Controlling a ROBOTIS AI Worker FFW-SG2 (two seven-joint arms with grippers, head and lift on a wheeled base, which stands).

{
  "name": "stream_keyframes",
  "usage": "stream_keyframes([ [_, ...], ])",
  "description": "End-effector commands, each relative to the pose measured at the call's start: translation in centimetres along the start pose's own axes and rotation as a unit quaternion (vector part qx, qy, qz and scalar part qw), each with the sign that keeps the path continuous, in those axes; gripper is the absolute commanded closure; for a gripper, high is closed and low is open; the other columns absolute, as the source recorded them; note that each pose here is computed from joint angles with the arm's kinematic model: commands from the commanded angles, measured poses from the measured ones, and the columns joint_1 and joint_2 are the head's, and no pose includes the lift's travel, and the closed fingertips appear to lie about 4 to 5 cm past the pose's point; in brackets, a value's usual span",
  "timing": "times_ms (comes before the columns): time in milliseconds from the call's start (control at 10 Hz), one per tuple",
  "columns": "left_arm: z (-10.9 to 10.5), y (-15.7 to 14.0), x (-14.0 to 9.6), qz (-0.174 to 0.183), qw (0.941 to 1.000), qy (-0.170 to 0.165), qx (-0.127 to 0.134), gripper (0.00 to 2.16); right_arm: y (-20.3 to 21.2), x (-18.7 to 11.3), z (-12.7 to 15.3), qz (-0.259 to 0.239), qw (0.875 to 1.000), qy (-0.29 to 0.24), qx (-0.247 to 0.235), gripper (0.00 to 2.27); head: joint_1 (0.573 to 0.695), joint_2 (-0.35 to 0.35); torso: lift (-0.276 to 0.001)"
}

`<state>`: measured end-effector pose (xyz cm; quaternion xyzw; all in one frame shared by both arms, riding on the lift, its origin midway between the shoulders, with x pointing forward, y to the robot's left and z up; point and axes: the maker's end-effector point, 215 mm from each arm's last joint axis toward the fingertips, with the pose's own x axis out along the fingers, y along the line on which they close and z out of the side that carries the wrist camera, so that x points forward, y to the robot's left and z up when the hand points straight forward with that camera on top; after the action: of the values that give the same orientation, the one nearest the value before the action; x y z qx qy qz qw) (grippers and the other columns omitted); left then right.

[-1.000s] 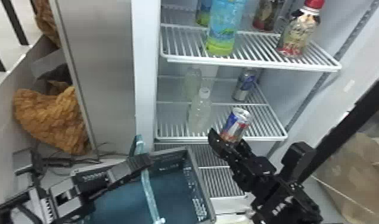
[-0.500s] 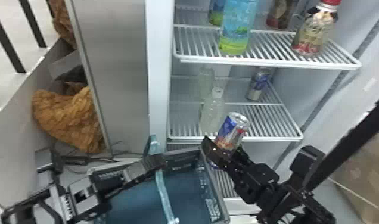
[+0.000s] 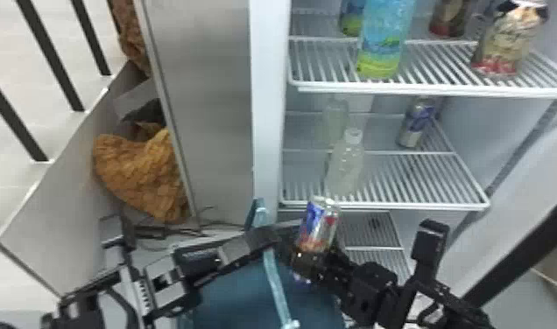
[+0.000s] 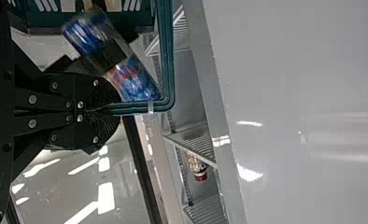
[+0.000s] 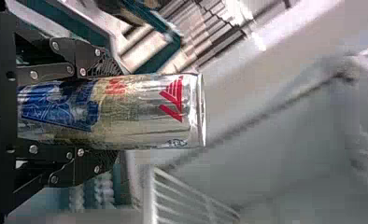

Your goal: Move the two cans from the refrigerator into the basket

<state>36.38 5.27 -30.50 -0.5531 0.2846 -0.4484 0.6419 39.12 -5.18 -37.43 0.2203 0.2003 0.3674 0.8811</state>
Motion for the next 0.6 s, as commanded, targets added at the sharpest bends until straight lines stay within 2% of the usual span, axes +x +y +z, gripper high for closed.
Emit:
stream_keyframes([
  [0, 0.0, 0.0, 0.0, -0.001, 1.0000, 0.000, 0.000, 1.21, 0.8, 1.3, -2.4, 0.026, 0.999, 0.035, 0.023, 1.05, 0.695, -0.004, -0.219],
  [100, -0.1, 0.1, 0.0, 0.000, 1.0000, -0.001, -0.003, 1.21, 1.5, 1.8, -3.3, 0.043, 0.997, 0.047, 0.037, 0.88, 0.695, 0.020, -0.219],
  [200, -0.2, 0.1, -0.1, 0.000, 1.0000, -0.001, -0.004, 1.21, 1.7, 1.9, -3.3, 0.048, 0.997, 0.047, 0.036, 0.59, 0.695, 0.032, -0.219],
  [400, -0.2, 0.2, -0.1, 0.001, 1.0000, -0.001, -0.004, 1.21, 1.2, 1.9, -1.0, 0.047, 0.998, 0.006, 0.028, 0.20, 0.695, 0.051, -0.219],
  [500, -0.2, 0.2, -0.1, 0.001, 1.0000, -0.001, -0.004, 1.21, 0.2, 1.5, 1.3, 0.037, 0.999, -0.033, 0.011, 0.12, 0.695, 0.044, -0.219],
])
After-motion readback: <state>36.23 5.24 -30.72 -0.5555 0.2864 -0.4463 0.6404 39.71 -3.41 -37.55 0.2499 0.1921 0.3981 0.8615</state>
